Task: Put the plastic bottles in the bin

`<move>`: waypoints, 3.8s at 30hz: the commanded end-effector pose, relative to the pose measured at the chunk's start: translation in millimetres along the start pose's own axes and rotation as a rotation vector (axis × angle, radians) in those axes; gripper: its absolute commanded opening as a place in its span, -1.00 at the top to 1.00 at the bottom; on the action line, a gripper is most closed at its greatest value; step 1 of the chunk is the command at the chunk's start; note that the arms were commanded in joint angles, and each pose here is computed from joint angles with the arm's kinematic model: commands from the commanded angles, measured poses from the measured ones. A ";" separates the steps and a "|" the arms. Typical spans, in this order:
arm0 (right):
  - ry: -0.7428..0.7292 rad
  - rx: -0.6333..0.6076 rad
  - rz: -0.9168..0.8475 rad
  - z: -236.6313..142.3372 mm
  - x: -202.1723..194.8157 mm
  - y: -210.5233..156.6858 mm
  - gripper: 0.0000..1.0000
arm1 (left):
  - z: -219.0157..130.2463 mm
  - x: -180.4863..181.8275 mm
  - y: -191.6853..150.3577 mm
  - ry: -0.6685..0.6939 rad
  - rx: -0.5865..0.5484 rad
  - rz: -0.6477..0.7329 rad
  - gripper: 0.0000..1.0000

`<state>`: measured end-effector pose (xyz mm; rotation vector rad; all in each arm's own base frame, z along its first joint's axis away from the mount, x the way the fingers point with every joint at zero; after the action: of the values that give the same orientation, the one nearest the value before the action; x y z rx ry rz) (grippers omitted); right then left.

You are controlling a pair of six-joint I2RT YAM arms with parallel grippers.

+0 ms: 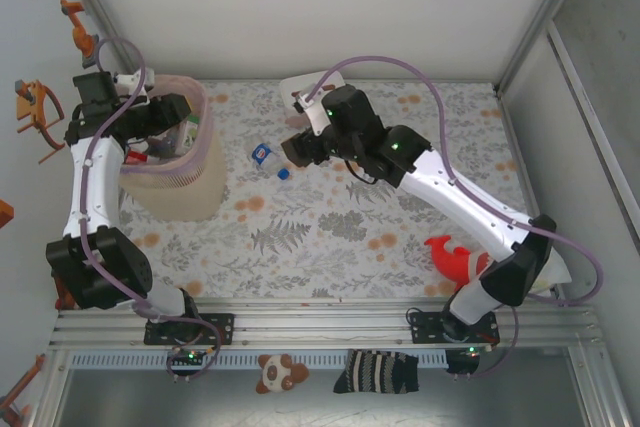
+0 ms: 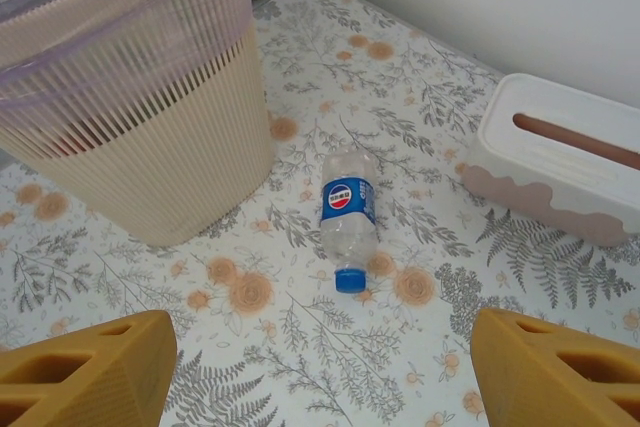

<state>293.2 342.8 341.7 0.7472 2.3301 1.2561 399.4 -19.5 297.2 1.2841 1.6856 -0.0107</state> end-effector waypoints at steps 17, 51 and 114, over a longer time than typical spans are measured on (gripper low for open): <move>0.015 0.101 0.023 49.4 1.3 -24.9 -0.51 | -43.4 -2.2 20.6 0.103 -0.135 0.049 0.03; 0.070 0.452 -0.023 242.7 -13.5 -164.1 -0.36 | -54.3 -92.9 -23.3 -0.090 -0.074 0.127 -0.38; 0.254 -0.293 0.384 -43.4 -23.2 37.6 0.47 | 5.2 -298.6 -69.9 -0.653 -0.059 0.034 -0.78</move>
<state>304.9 320.2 373.7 1.0465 2.2274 1.7987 343.6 -265.9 442.5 1.1437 1.1617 -0.2949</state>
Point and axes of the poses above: each hand's point on the last joint's axis, 136 mm out from that joint toward the fingers, its own z axis out along the fingers, its own x axis along the line the jaws close on, y = z × x, the point moved 2 cm from there along -z, back along the fingers, and after that the axes turned 9 degrees about -z, right-handed, at the moved point
